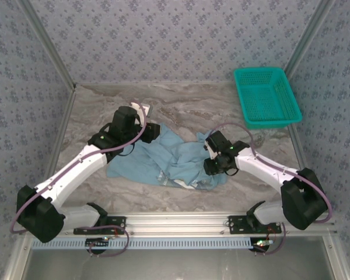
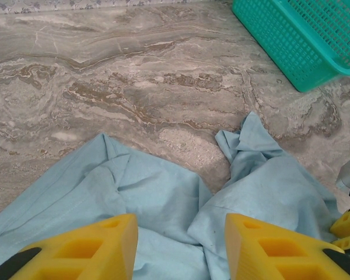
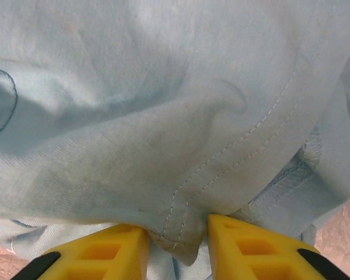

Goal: Fold the inside-out t-shirt

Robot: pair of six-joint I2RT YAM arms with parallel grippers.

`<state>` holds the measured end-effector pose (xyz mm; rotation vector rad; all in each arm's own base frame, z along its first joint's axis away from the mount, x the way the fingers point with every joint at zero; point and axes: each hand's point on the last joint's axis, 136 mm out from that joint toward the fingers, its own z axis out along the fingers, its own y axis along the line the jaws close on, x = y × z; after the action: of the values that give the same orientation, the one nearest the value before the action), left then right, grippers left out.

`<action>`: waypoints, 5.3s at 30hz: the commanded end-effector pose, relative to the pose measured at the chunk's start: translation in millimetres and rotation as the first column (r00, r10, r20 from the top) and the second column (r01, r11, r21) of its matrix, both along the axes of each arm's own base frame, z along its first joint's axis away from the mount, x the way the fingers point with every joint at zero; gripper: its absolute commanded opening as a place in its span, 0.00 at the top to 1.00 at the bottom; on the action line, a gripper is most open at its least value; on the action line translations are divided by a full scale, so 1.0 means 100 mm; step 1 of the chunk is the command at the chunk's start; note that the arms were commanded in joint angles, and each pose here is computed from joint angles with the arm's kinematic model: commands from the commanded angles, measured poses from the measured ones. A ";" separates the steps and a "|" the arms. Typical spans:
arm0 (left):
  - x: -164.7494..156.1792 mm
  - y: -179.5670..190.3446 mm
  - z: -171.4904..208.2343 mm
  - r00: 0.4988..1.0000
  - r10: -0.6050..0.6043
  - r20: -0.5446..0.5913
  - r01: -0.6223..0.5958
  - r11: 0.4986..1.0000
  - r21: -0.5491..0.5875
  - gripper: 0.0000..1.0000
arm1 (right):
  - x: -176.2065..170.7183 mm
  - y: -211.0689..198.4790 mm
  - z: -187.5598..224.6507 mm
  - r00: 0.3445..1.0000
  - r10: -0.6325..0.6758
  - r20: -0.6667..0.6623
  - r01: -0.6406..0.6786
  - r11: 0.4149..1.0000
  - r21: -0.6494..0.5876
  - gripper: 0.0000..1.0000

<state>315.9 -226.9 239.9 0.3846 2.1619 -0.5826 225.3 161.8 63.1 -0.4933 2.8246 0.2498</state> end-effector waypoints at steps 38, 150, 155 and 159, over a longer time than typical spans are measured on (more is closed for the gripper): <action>0.04 1.60 -1.50 0.688 0.529 -0.498 -0.568 0.818 0.085 0.36 | 1.07 -1.12 1.15 0.832 -0.382 0.402 0.355 0.924 0.144 1.00; 0.13 0.61 -2.01 0.815 0.235 -0.530 -0.227 0.971 0.080 0.62 | 1.53 -1.02 1.16 0.859 -0.322 0.399 0.320 0.944 0.074 1.00; 0.14 0.62 -1.97 0.819 0.234 -0.524 -0.222 0.971 0.086 0.75 | 1.52 -1.01 1.16 0.861 -0.321 0.394 0.318 0.945 0.075 1.00; 0.14 0.64 -1.85 0.831 0.236 -0.504 -0.224 0.971 0.085 0.85 | 1.53 -1.01 1.17 0.859 -0.321 0.399 0.318 0.945 0.076 1.00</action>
<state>328.4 -162.4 35.4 -0.0686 2.7106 -0.5728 378.1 59.6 174.5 -0.0660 2.4575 0.0543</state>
